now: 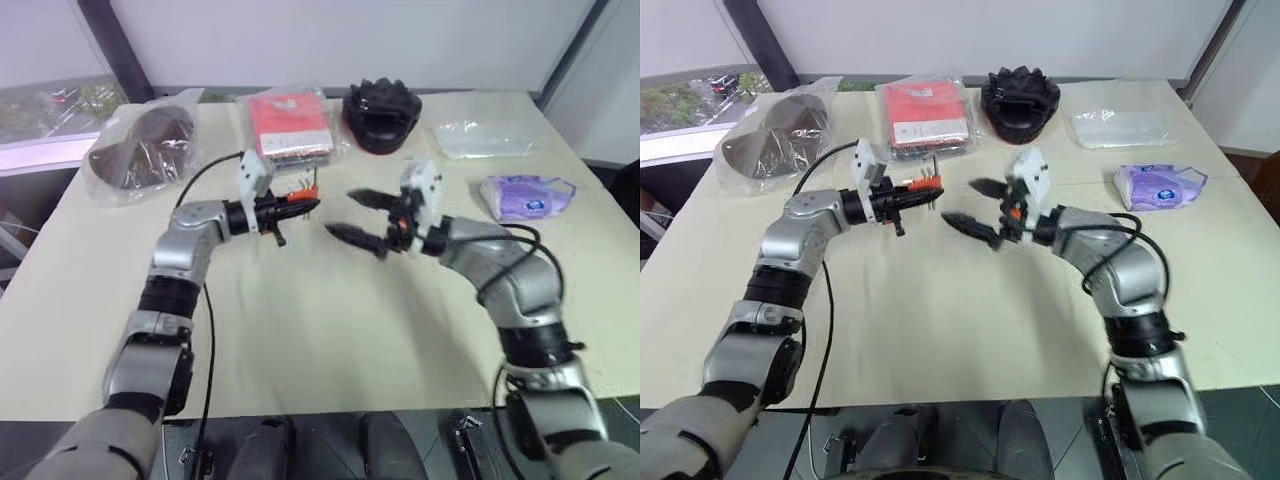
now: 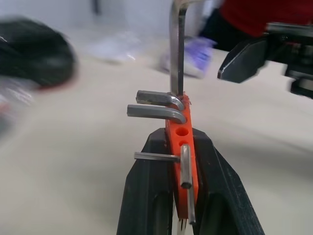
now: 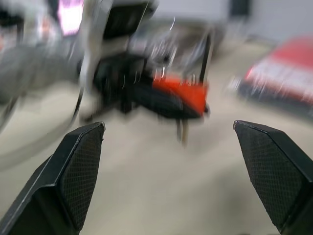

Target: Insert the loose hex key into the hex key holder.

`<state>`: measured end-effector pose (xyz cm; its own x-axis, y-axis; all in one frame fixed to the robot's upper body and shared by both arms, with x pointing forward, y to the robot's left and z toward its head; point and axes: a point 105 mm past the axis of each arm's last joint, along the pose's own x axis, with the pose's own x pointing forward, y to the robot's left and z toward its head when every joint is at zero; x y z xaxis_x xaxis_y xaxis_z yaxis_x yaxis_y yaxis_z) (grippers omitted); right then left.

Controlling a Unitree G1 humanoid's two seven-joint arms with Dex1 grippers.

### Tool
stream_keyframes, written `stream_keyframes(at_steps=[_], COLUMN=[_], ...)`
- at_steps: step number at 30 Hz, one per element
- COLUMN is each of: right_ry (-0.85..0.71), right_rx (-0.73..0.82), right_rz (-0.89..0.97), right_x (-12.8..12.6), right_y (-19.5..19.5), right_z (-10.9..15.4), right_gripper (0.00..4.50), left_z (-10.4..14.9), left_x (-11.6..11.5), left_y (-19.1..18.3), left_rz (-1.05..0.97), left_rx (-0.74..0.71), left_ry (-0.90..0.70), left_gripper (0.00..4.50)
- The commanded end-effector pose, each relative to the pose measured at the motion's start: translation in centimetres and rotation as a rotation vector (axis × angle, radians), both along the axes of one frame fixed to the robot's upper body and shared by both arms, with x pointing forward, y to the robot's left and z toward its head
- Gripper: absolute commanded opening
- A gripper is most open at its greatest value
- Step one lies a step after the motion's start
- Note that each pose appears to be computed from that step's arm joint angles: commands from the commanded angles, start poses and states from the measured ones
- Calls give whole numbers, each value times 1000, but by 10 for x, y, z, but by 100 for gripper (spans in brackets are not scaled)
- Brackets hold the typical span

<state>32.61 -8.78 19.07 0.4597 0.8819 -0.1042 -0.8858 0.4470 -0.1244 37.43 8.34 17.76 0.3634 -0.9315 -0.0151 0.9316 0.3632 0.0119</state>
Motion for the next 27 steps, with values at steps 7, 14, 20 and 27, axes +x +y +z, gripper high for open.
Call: stream_keyframes(at_steps=[7, 14, 20, 27], right_ry=[-230, -238, -228, -191], right_rx=[-416, -403, -341, -349], right_rz=[-40, -49, -54, -60], right_x=[-1, -2, -3, -9], right_y=[-43, -44, -36, -42], right_z=[-13, -17, -16, -22], right_gripper=[441, 446, 446, 446], left_z=[-22, -66, -80, -109], left_x=[-18, -15, -17, -14], left_y=[-6, 3, 6, 74], left_rz=[33, 230, 306, 692], left_rx=[-87, -167, -153, 276], left_ry=[372, 795, 862, 577], left_gripper=[0, 96, 390, 446])
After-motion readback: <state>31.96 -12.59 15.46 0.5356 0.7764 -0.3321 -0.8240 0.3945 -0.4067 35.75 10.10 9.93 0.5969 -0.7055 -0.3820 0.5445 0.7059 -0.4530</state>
